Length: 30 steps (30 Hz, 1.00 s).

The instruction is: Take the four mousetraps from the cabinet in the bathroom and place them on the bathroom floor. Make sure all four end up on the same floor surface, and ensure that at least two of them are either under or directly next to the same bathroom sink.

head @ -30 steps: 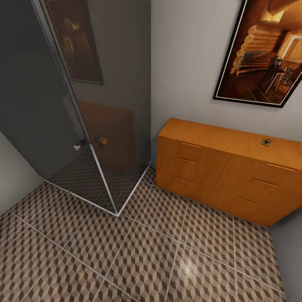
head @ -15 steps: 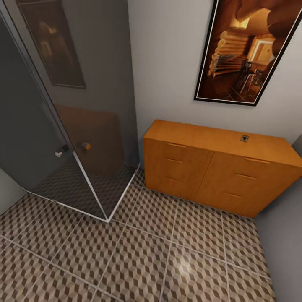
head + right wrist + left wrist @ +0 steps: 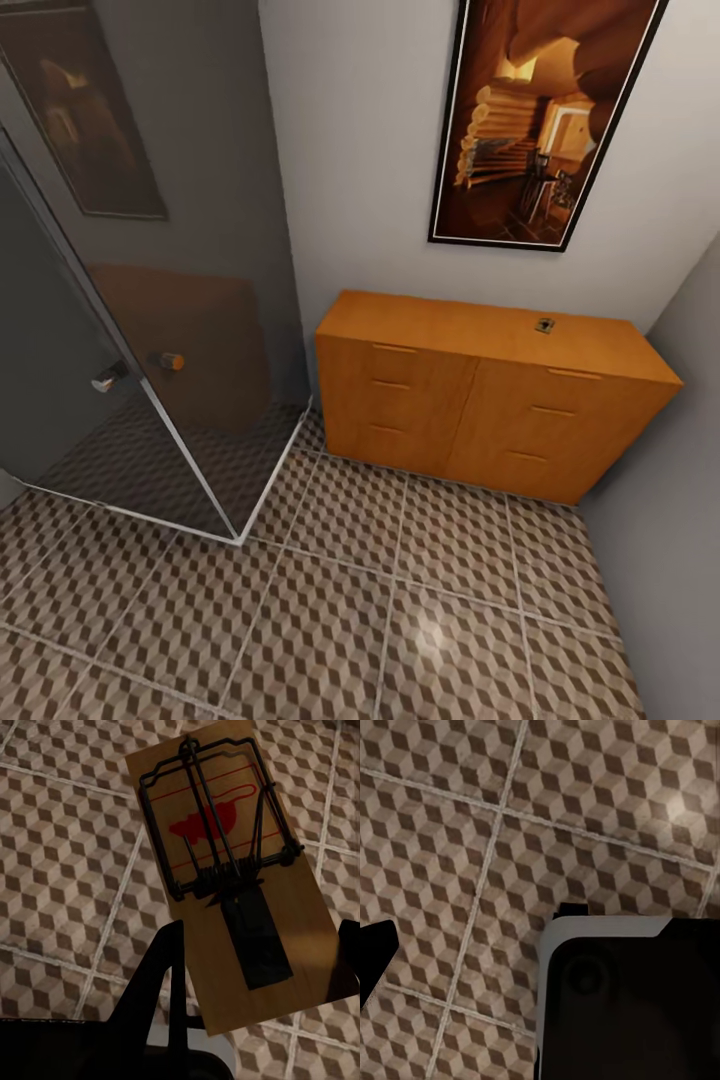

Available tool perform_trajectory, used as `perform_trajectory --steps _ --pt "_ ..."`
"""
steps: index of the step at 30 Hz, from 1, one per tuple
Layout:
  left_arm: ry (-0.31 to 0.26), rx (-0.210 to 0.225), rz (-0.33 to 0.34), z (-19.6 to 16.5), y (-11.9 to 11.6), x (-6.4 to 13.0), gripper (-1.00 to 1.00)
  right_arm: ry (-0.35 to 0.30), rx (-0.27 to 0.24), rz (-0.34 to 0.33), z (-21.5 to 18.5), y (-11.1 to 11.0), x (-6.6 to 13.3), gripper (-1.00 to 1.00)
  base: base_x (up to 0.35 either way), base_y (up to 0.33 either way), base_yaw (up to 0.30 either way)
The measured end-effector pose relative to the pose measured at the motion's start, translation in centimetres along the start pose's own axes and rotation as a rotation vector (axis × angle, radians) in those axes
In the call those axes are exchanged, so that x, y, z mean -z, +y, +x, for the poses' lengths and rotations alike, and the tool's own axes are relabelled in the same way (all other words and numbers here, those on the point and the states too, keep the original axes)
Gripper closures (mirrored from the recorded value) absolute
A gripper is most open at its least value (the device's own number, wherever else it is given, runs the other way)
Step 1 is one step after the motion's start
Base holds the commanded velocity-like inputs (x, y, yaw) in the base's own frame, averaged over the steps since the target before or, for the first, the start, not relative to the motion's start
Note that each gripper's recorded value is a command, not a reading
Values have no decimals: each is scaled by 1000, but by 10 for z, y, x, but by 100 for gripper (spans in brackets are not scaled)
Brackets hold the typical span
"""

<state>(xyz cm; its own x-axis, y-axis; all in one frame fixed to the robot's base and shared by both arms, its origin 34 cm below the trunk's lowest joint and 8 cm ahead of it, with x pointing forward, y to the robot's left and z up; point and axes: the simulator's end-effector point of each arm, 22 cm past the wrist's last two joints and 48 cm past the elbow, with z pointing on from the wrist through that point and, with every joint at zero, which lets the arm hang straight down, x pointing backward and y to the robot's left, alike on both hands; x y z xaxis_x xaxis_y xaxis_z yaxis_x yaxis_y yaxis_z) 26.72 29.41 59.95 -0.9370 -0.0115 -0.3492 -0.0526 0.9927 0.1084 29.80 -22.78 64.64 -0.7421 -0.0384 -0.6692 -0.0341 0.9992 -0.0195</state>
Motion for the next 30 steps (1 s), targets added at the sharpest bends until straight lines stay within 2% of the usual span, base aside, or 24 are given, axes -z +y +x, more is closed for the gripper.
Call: perform_trajectory --steps 30 --pt "-30 3 3 -13 -1 1 -100 -32 0 -2 -12 1 -3 100 0 4 -187"
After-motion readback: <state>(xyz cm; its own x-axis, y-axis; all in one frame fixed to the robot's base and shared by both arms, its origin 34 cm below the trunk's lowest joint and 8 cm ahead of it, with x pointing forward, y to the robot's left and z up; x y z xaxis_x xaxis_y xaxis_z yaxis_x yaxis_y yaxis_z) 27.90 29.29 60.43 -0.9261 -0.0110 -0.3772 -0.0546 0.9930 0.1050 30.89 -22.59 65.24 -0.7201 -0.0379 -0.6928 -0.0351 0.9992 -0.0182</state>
